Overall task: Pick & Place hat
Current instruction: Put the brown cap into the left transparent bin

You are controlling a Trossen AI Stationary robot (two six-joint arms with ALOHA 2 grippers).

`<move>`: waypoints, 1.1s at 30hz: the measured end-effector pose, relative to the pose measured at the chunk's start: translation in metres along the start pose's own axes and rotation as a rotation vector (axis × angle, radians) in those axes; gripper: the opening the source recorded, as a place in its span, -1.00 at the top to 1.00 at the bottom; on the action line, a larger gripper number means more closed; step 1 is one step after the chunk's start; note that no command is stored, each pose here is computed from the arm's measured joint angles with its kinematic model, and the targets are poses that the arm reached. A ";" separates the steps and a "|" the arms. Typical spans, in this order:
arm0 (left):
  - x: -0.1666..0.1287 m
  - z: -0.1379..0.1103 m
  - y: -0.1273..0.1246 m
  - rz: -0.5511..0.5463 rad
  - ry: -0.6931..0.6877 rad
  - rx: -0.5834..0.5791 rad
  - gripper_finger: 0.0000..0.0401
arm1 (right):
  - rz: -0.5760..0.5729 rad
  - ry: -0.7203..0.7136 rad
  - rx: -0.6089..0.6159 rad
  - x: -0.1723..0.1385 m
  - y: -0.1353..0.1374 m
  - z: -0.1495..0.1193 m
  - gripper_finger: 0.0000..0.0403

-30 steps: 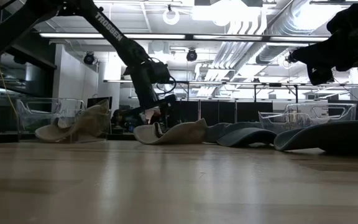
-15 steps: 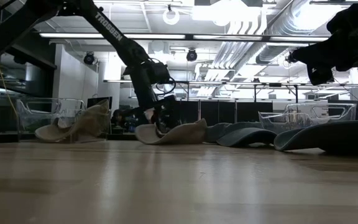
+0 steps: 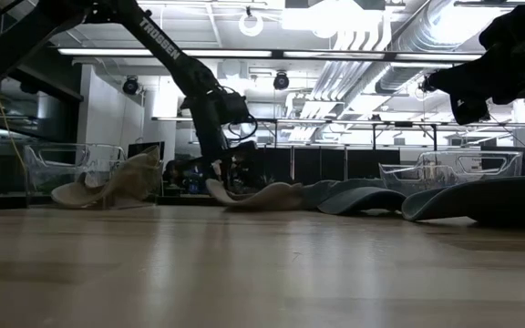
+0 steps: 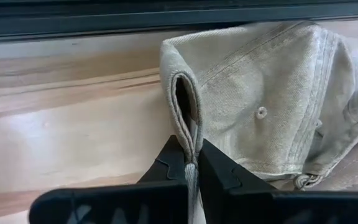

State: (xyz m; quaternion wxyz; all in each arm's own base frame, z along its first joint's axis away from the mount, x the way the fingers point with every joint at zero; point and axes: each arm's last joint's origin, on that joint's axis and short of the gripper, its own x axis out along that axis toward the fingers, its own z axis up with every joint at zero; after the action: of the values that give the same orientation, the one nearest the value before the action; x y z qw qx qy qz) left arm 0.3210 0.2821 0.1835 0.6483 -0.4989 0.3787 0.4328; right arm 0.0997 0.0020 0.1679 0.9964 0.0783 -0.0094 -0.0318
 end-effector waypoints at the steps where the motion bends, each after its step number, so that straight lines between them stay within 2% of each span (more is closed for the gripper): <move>1: -0.001 0.000 0.000 0.004 0.003 0.000 0.99 | 0.000 0.000 0.000 0.000 0.000 0.000 0.94; 15: -0.012 -0.003 0.001 0.012 0.013 0.003 1.00 | 0.000 0.000 0.000 0.000 0.000 0.000 0.94; 33: -0.070 -0.005 -0.008 -0.104 -0.052 0.024 1.00 | 0.000 0.000 0.000 0.000 0.000 0.000 0.94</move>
State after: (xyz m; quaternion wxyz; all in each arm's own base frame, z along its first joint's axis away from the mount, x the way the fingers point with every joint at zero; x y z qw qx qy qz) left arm 0.3041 0.2629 0.2495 0.6855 -0.4988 0.3403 0.4067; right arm 0.0998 0.0020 0.1678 0.9964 0.0784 -0.0092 -0.0318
